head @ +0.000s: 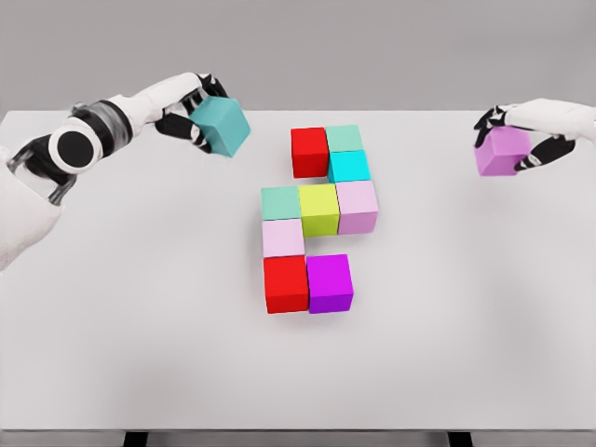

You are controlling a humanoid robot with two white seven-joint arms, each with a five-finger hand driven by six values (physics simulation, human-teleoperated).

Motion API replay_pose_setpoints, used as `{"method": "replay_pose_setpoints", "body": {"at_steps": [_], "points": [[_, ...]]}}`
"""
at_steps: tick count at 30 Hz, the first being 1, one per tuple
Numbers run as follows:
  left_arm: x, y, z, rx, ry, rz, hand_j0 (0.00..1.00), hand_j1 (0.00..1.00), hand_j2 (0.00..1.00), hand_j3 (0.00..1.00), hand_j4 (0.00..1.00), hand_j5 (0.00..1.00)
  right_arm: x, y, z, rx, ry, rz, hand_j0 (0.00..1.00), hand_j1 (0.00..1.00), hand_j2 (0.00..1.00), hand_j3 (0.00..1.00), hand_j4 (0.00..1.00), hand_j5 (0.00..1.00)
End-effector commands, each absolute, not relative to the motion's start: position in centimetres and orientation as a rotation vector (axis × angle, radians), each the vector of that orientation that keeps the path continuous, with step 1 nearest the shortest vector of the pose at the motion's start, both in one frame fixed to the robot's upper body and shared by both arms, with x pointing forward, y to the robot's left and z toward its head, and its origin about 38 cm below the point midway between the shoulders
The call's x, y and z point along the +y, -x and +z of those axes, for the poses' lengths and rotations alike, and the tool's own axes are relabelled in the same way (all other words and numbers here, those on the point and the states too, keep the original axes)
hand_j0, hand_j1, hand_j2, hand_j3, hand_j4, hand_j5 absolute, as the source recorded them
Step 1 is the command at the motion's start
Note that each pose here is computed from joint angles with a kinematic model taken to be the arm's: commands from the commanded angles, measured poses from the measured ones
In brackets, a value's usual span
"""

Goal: Assemble the squares on the desktop into the number 2

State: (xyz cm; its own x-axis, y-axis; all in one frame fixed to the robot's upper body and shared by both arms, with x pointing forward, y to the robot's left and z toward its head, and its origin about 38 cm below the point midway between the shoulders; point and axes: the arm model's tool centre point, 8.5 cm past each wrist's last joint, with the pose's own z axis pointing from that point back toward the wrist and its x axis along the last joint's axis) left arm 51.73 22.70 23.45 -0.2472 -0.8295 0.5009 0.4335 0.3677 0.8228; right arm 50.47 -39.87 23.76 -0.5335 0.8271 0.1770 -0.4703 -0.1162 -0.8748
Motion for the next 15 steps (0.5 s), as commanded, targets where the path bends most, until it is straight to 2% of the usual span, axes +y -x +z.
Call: {"method": "replay_pose_setpoints", "body": {"at_steps": [1, 6, 12, 15], "points": [[21.3, -52.5, 22.4, -1.301, -0.484, -1.146, 0.36, 0.36, 0.36, 0.36, 0.36, 0.36, -38.5, -50.1, 24.5, -1.237, 0.448, 1.853, 0.6, 0.6, 0.6, 0.6, 0.6, 0.6], [18.1, -52.4, 21.3, -1.276, -0.603, -1.018, 0.35, 0.35, 0.35, 0.35, 0.35, 0.35, -36.0, -48.5, 25.0, -1.247, 0.431, 1.991, 0.6, 0.6, 0.6, 0.6, 0.6, 0.6], [13.1, -51.5, 20.4, -1.314, -0.552, -1.072, 0.35, 0.35, 0.35, 0.35, 0.35, 0.35, -30.9, -44.4, 23.9, -1.266, 0.324, 2.22, 0.6, 0.6, 0.6, 0.6, 0.6, 0.6], [12.1, -51.2, 19.9, -1.317, -0.531, -1.077, 0.35, 0.35, 0.35, 0.35, 0.35, 0.35, -29.8, -42.7, 23.3, -1.277, 0.281, 2.269, 0.6, 0.6, 0.6, 0.6, 0.6, 0.6]]}}
